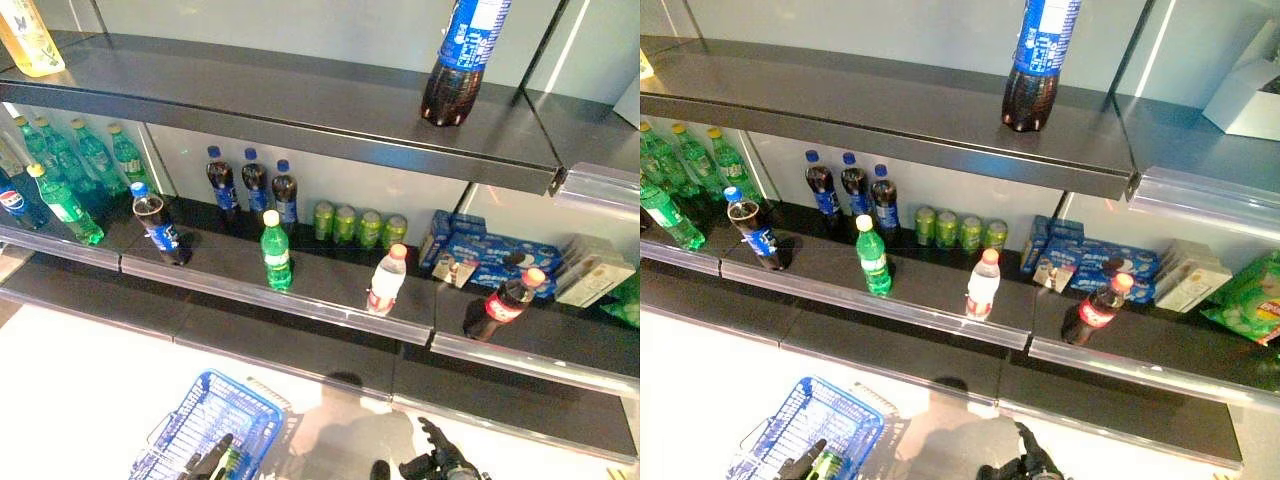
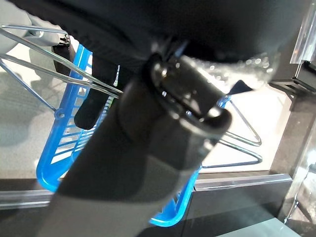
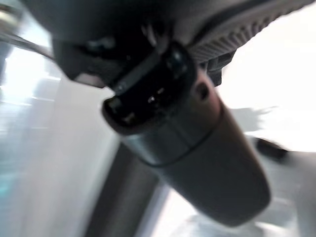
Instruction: Pick up the drink and place into the basket.
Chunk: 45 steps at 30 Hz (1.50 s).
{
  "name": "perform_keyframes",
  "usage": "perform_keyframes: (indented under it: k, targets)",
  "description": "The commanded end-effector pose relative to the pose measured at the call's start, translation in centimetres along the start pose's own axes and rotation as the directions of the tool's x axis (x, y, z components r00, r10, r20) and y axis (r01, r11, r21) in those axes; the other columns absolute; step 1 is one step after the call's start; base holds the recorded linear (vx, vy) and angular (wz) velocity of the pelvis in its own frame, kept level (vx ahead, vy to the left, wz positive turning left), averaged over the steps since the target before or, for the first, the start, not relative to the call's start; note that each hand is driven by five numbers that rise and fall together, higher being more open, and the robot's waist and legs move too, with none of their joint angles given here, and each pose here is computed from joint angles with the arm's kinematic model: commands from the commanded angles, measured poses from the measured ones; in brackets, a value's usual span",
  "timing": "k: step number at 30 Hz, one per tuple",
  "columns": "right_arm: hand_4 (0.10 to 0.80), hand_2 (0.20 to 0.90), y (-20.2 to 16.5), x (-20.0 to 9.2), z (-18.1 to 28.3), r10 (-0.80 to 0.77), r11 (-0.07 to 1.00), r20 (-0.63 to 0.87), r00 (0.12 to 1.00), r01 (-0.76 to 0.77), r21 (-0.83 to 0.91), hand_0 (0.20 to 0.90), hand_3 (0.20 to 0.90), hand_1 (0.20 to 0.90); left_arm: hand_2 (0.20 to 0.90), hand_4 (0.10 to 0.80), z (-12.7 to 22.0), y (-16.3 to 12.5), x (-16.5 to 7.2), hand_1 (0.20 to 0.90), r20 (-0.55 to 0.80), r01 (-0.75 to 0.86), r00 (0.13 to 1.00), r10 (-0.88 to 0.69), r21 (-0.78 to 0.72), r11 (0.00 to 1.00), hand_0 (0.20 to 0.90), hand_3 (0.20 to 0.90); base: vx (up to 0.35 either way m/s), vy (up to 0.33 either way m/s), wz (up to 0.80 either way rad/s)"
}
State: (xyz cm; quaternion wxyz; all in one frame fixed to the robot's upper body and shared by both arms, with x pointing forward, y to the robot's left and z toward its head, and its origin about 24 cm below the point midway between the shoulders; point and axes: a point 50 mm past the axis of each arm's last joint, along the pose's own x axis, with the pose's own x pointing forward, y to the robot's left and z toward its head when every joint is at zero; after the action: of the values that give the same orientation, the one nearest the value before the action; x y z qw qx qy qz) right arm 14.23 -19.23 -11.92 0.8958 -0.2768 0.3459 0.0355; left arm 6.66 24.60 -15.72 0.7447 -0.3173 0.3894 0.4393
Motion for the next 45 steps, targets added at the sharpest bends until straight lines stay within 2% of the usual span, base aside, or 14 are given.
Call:
perform_keyframes:
  k: [1,3,5,6,10,12,18,22,25,28,30,32,37,45]
  targets:
    - [0.800,0.900,-6.2,0.4,7.9,-0.243,0.969,0.355,0.903,0.241,0.051,0.900,0.900,0.900,0.300,0.100,2.0,-3.5,0.0,0.300,0.111,0.145,0.983,-0.146,0.013,0.989,0.300,0.200,0.000,0.000,0.00]
    - [0.800,0.900,-7.6,-0.7,9.5,-0.310,0.949,0.455,0.835,0.298,0.099,0.900,0.900,0.900,0.300,0.100,1.9,-3.0,-0.1,0.300,0.113,0.142,0.984,-0.141,0.002,0.990,0.300,0.200,0.002,0.016,-0.01]
    - [0.800,0.900,-10.0,-2.6,12.1,-0.405,0.908,0.586,0.702,0.384,0.167,0.900,0.900,0.900,0.300,0.100,1.4,-2.3,-0.2,0.300,0.107,0.131,0.986,-0.129,-0.012,0.991,0.300,0.200,0.009,0.061,-0.07]
    - [0.800,0.900,-10.3,-2.9,12.4,-0.419,0.901,0.602,0.680,0.395,0.182,0.900,0.900,0.900,0.300,0.100,1.3,-2.1,-0.2,0.300,0.106,0.128,0.986,-0.126,-0.015,0.992,0.300,0.200,0.017,0.068,-0.20]
    - [0.800,0.900,-12.8,-5.8,15.2,-0.535,0.817,0.714,0.452,0.492,0.300,0.900,0.900,0.900,0.300,0.100,0.3,-1.0,-0.4,0.300,0.096,0.120,0.989,-0.116,-0.036,0.992,0.300,0.200,0.022,0.077,-0.21]
    - [0.800,0.900,-13.4,-6.4,15.6,-0.565,0.793,0.718,0.406,0.507,0.337,0.900,0.900,0.900,0.300,0.100,0.1,-0.7,-0.5,0.300,0.095,0.119,0.989,-0.115,-0.039,0.992,0.300,0.200,0.013,0.043,-0.10]
    - [0.800,0.900,-16.3,-9.4,16.6,-0.718,0.623,0.678,0.154,0.576,0.529,0.900,0.900,0.900,0.300,0.100,-0.7,0.7,-0.8,0.300,0.088,0.110,0.990,-0.106,-0.040,0.993,0.300,0.200,0.015,0.045,-0.16]
    - [0.800,0.900,-17.3,-10.4,16.4,-0.763,0.559,0.641,0.085,0.585,0.588,0.900,0.900,0.900,0.300,0.100,-0.7,1.2,-0.8,0.300,0.084,0.104,0.991,-0.100,-0.042,0.994,0.300,0.200,0.011,0.029,-0.13]
    - [0.800,0.900,-17.8,-10.5,16.1,-0.790,0.537,0.606,0.090,0.579,0.614,0.900,0.900,0.900,0.300,0.100,-0.7,1.3,-0.8,0.300,0.082,0.099,0.992,-0.095,-0.045,0.994,0.300,0.200,0.018,0.019,-0.01]
    - [0.800,0.900,-17.8,-9.7,15.5,-0.798,0.569,0.574,0.184,0.543,0.617,0.900,0.900,0.900,0.300,0.100,-0.6,1.2,-0.7,0.300,0.082,0.096,0.992,-0.092,-0.043,0.994,0.300,0.200,0.052,0.017,-0.01]
    - [0.800,0.900,-17.7,-9.6,15.5,-0.799,0.578,0.565,0.208,0.527,0.623,0.900,0.900,0.900,0.300,0.100,-0.5,1.2,-0.7,0.300,0.083,0.096,0.992,-0.092,-0.044,0.994,0.300,0.200,0.047,-0.003,0.00]
    - [0.800,0.900,-17.5,-8.9,15.1,-0.806,0.589,0.518,0.285,0.469,0.658,0.900,0.900,0.900,0.300,0.100,-0.4,1.0,-0.7,0.300,0.085,0.098,0.992,-0.095,-0.033,0.995,0.300,0.200,0.054,-0.028,0.00]
    - [0.800,0.900,-16.7,-7.4,15.6,-0.803,0.586,0.466,0.371,0.355,0.728,0.900,0.900,0.900,0.300,0.100,-0.2,0.8,-0.6,0.300,0.082,0.088,0.993,-0.087,-0.005,0.996,0.300,0.200,0.047,-0.056,0.00]
    - [0.800,0.900,-17.3,-6.6,16.0,-0.847,0.511,0.389,0.362,0.353,0.784,0.900,0.900,0.900,0.300,0.100,-0.1,0.6,-0.6,0.300,0.075,0.092,0.993,-0.092,0.010,0.996,0.300,0.200,0.038,-0.054,0.03]
